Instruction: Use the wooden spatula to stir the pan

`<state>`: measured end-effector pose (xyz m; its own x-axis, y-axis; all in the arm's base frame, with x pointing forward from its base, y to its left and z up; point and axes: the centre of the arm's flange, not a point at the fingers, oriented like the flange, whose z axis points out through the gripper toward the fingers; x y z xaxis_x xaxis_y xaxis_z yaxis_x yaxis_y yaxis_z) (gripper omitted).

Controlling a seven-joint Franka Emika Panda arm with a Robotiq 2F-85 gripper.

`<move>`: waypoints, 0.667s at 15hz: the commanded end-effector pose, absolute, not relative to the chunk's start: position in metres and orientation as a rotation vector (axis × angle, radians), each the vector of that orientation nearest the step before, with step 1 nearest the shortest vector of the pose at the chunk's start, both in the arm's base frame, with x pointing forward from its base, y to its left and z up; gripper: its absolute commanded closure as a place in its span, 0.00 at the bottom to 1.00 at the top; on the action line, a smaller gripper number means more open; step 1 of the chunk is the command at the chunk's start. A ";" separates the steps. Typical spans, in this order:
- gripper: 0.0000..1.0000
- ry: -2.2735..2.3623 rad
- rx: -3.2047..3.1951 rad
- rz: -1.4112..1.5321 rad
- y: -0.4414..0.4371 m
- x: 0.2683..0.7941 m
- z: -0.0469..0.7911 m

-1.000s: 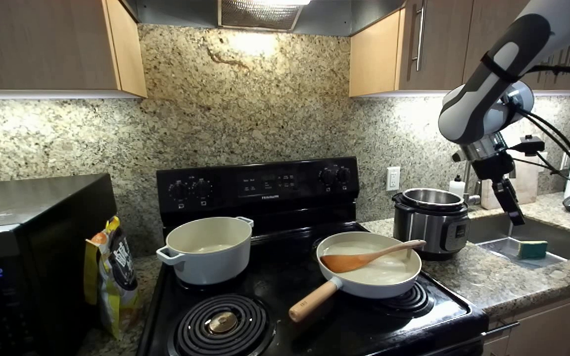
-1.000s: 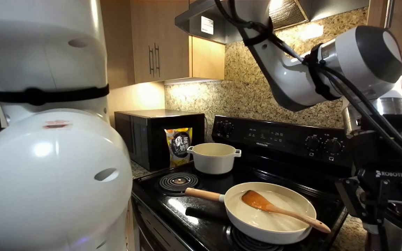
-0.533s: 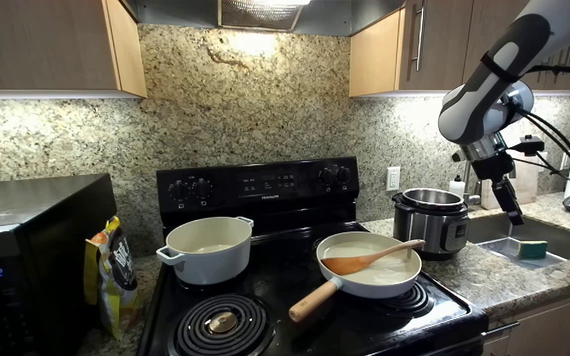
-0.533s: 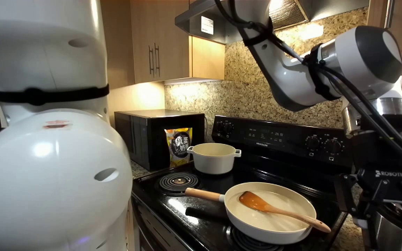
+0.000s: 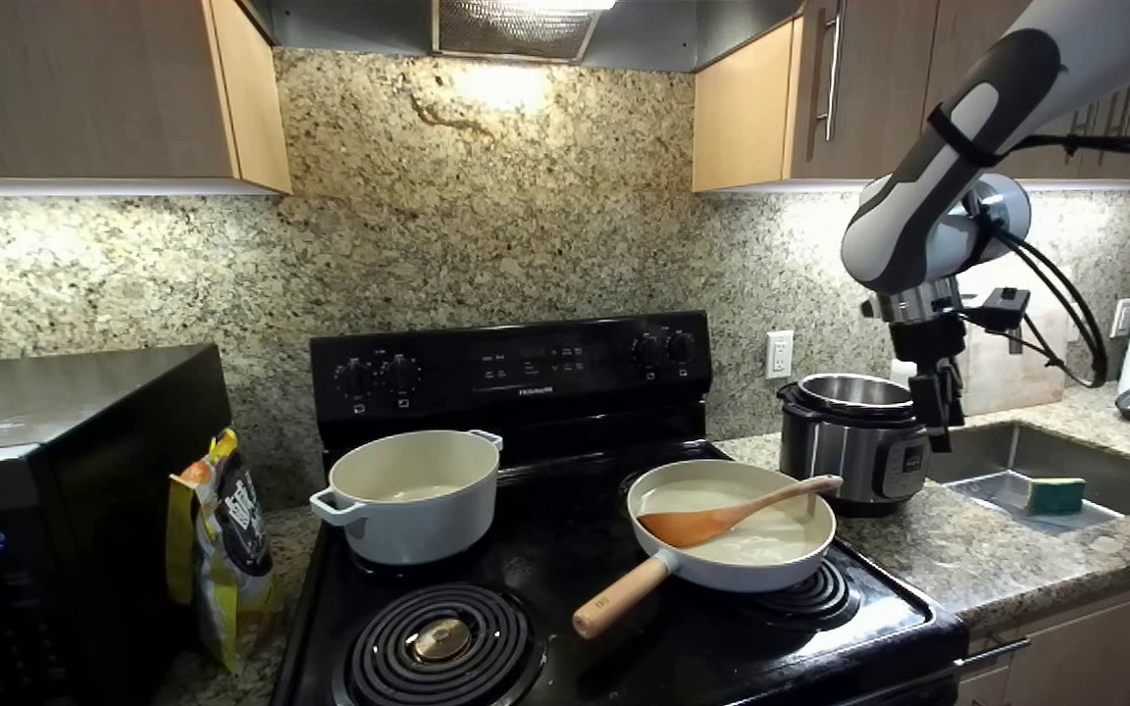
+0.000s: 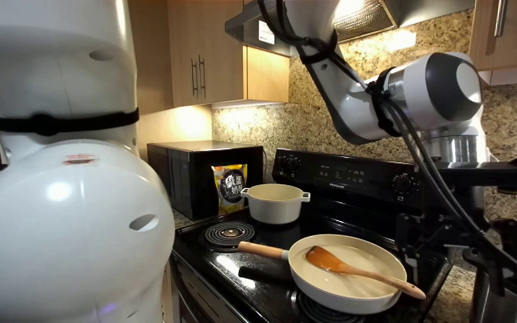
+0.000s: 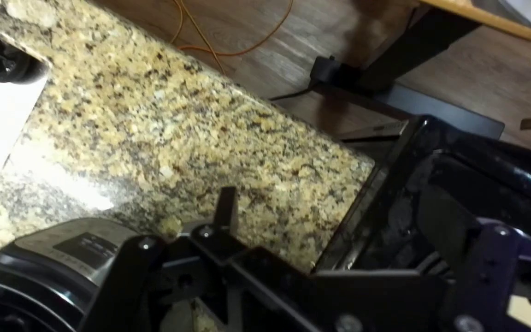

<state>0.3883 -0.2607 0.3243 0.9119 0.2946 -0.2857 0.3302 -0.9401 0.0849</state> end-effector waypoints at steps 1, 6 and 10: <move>0.00 0.404 2.978 -0.202 -0.214 0.392 0.314; 0.00 0.339 2.973 0.009 -0.142 0.400 0.306; 0.00 0.329 2.959 0.148 -0.083 0.401 0.306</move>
